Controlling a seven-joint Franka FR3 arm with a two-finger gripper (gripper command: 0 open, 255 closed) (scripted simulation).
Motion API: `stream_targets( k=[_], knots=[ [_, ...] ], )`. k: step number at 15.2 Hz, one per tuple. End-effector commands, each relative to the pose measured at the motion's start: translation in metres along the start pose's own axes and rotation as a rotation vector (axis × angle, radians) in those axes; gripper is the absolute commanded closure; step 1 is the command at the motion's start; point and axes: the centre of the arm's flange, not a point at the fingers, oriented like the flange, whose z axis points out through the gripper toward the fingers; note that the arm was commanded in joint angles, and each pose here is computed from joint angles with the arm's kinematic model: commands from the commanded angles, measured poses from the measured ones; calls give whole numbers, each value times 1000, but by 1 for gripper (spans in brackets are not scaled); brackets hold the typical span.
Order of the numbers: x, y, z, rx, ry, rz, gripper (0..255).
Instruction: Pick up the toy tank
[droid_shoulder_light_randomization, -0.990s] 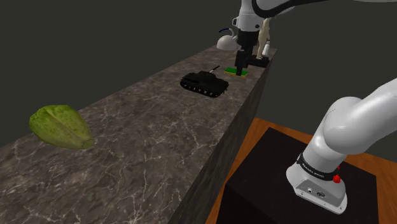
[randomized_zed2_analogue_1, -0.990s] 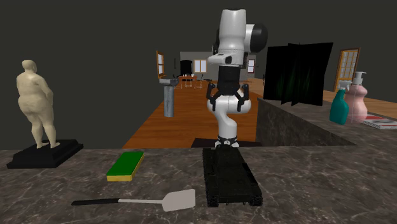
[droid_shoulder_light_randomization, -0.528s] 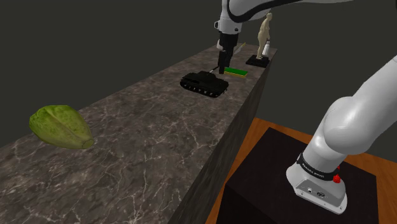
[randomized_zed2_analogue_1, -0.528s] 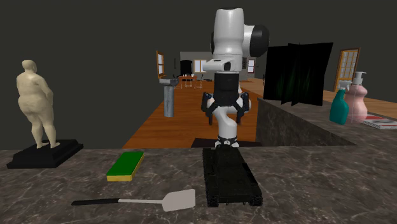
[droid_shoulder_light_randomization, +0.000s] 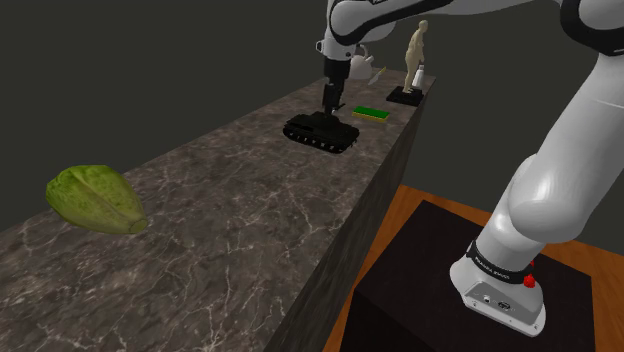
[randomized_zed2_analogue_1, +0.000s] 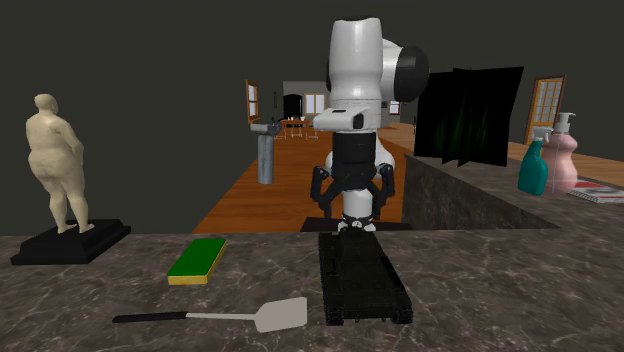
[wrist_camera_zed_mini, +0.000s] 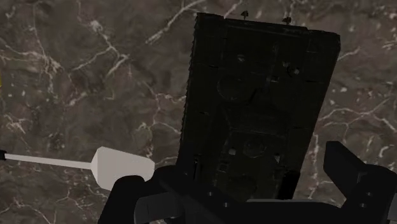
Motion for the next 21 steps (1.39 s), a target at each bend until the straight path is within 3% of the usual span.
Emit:
stream_targets(
  k=[1, 6, 7, 16, 21],
  knots=[
    [2, 1, 10, 0, 1, -2, 0],
    [1, 1, 28, 0, 1, -2, 0],
    [1, 1, 27, 0, 1, -2, 255],
    [1, 1, 28, 0, 1, -2, 255],
    [2, 1, 2, 0, 1, -2, 255]
  ],
)
